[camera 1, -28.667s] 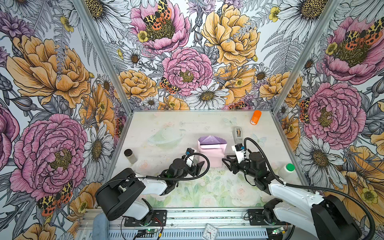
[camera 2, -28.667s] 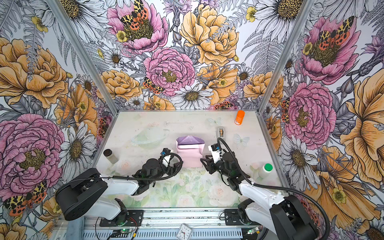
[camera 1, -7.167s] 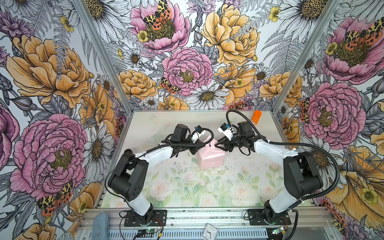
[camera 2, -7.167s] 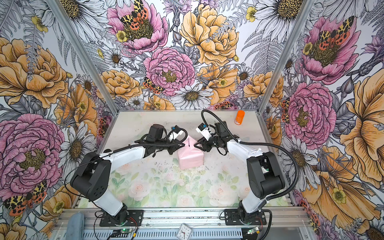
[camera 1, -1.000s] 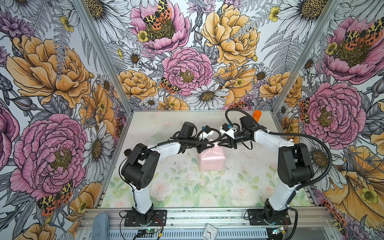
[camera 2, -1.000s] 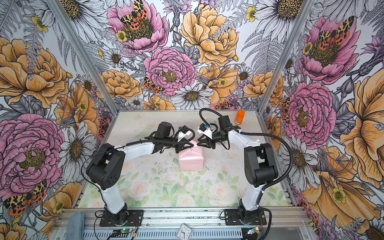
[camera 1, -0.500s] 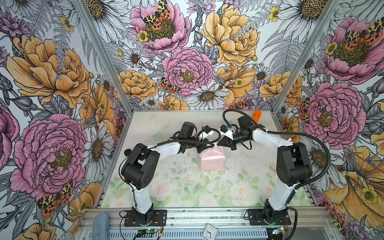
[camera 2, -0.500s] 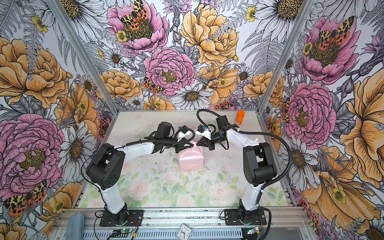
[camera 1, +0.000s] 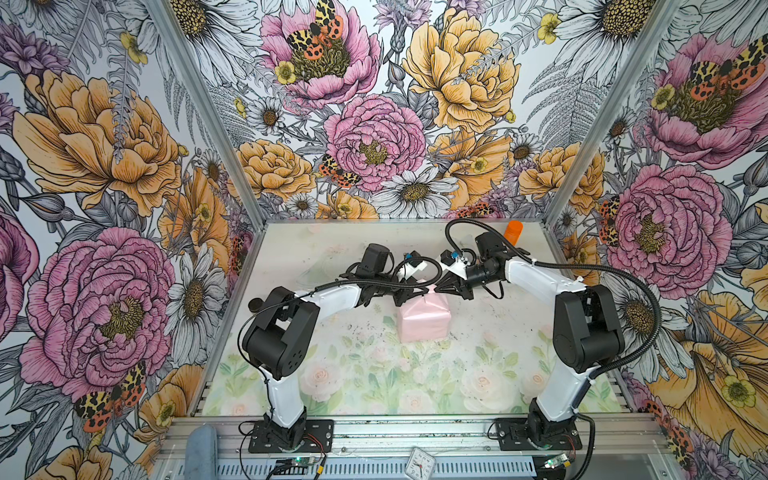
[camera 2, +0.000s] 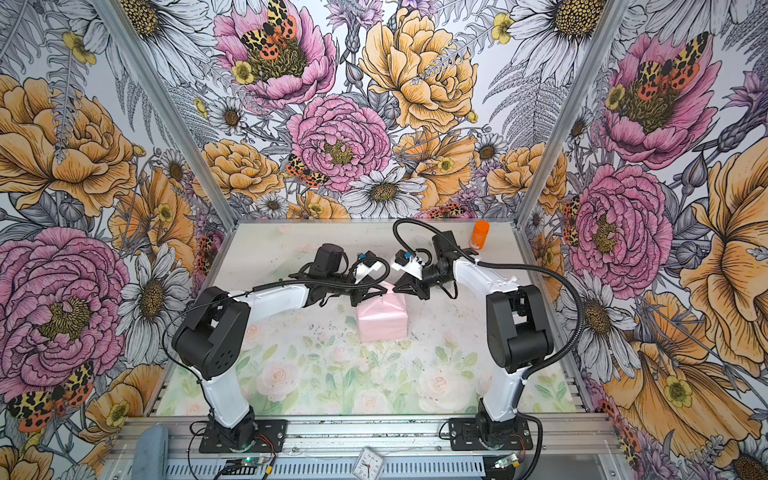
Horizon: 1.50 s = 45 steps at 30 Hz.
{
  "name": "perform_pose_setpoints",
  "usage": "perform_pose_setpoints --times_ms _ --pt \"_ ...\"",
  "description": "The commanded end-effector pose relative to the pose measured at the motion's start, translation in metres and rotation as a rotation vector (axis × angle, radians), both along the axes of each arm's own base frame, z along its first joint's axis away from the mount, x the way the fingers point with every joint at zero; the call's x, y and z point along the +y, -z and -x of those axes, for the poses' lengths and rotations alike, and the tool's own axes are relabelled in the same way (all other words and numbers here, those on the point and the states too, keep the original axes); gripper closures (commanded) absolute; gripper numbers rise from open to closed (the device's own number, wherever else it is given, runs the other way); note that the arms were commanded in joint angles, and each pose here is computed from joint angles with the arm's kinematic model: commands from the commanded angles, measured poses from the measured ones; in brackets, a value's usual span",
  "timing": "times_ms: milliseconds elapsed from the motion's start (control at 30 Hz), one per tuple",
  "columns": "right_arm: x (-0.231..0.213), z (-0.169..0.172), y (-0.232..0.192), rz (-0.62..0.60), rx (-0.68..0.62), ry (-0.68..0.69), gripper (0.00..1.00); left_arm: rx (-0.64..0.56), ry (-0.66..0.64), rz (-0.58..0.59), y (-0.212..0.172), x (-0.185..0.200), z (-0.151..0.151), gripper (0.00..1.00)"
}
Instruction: Wrap the gift box in paper
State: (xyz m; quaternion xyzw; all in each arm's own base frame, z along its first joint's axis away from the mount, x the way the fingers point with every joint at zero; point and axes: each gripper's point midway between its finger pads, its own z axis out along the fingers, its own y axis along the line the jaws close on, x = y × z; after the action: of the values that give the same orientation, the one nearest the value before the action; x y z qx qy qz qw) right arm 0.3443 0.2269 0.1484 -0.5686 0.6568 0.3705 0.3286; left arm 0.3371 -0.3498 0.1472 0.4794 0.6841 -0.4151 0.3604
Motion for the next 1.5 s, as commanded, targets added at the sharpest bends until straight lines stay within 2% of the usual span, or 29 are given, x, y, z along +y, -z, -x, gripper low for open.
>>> perform_pose_setpoints --times_ms 0,33,200,300,433,533,667,767,833,1000,1167,1467 --pt "0.002 -0.001 0.004 0.027 -0.005 -0.009 0.98 -0.012 0.012 -0.014 0.002 -0.003 -0.001 0.96" --pt "0.003 -0.001 0.004 0.026 -0.003 -0.009 1.00 -0.010 0.011 -0.014 0.002 -0.003 -0.001 0.97" --pt "0.001 0.002 0.000 0.018 -0.017 -0.012 0.99 -0.014 0.008 -0.017 0.001 -0.002 -0.001 0.96" --pt "-0.006 0.008 -0.015 -0.012 -0.037 0.000 0.91 -0.013 0.004 -0.021 0.002 -0.001 -0.001 0.97" --pt "-0.013 0.025 -0.037 -0.039 -0.054 0.034 0.76 -0.015 -0.003 -0.024 0.002 -0.001 -0.001 0.94" --pt "-0.017 0.032 -0.047 -0.046 -0.047 0.117 0.74 -0.016 -0.003 -0.025 0.002 -0.003 0.000 0.94" --pt "-0.021 0.035 -0.060 -0.075 -0.039 0.259 0.75 -0.016 -0.004 -0.024 0.001 -0.003 -0.001 0.94" --pt "-0.019 0.035 -0.056 -0.079 0.013 0.380 0.83 -0.017 -0.003 -0.022 -0.001 -0.004 -0.001 0.93" --pt "-0.012 0.040 -0.051 -0.080 0.031 0.415 0.87 -0.015 -0.002 -0.023 0.000 -0.005 0.000 0.93" --pt "-0.004 0.043 -0.029 -0.076 0.096 0.487 0.89 -0.049 -0.001 0.000 -0.020 -0.006 0.003 0.89" --pt "-0.004 0.043 -0.003 -0.043 0.172 0.513 0.91 -0.053 -0.005 0.000 -0.022 -0.009 0.003 0.80" --pt "-0.002 0.047 0.011 -0.020 0.207 0.494 0.92 -0.055 -0.004 0.011 -0.028 -0.015 -0.003 0.75"
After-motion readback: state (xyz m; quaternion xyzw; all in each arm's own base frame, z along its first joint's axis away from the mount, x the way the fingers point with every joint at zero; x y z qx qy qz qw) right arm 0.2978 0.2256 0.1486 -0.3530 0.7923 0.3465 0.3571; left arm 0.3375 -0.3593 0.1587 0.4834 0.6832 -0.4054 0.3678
